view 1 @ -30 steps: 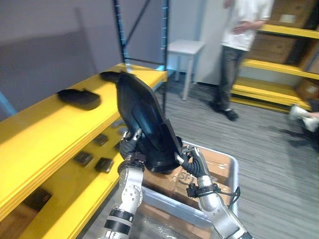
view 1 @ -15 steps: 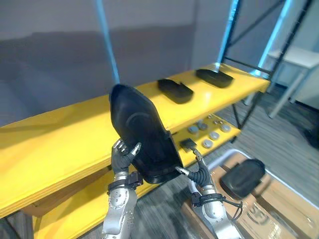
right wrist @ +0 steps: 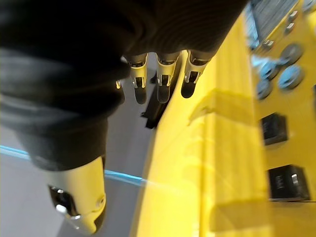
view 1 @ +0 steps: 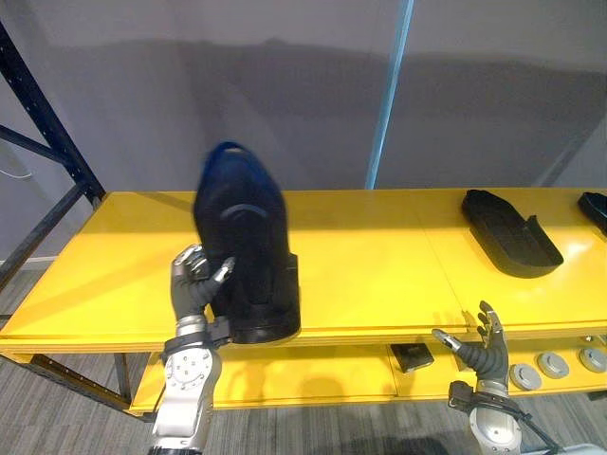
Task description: Walk over and take plastic housings, then place them on the shelf
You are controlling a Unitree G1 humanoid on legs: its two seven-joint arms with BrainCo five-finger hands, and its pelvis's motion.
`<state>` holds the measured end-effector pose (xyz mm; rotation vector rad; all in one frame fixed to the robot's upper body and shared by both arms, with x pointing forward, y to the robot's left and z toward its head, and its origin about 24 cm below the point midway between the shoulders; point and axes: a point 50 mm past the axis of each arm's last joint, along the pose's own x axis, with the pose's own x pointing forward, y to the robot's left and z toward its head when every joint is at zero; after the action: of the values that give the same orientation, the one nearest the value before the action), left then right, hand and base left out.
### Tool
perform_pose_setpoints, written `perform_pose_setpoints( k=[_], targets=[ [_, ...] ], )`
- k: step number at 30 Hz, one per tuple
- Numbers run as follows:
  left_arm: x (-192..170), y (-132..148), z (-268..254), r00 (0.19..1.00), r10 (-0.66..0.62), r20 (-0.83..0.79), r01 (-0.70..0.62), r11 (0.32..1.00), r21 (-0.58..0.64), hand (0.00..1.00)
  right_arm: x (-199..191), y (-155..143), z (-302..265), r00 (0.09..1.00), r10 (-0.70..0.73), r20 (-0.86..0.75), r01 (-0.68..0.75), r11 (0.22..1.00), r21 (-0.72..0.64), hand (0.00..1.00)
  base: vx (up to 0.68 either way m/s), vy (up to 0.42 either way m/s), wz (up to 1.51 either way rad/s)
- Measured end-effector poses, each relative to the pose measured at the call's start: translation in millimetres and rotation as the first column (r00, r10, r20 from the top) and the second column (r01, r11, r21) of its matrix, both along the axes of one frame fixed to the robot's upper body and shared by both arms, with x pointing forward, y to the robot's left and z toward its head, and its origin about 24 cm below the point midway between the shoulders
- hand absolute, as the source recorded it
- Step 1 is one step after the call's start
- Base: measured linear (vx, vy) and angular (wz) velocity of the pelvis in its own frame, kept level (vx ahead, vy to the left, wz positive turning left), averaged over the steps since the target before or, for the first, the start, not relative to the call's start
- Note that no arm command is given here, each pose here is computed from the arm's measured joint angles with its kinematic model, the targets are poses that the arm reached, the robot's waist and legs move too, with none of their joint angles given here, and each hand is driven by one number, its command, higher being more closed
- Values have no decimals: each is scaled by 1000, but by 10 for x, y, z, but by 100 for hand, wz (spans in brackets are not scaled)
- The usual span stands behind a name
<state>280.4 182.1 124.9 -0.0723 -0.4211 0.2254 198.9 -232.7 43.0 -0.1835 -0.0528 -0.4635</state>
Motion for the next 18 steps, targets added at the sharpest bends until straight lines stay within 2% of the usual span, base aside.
perform_pose_setpoints(
  k=[5,9,14,18],
  targets=[
    [321,88,268,999,14,39,-16,999,47,100,-215,0,142,998,19,57,-19,1000,-5,0,34,77,-10],
    [531,241,484,999,25,48,-28,998,59,100,-356,38,108,999,31,34,-31,999,8,0,-3,60,-37],
    [773,328,648,1000,-3,12,4,999,-37,100,-462,156,90,995,97,6,-97,995,17,0,2,35,-40],
    [950,188,687,995,-96,-35,92,989,-115,100,-477,279,76,985,170,-8,-169,985,29,0,-16,28,-36]
  ],
)
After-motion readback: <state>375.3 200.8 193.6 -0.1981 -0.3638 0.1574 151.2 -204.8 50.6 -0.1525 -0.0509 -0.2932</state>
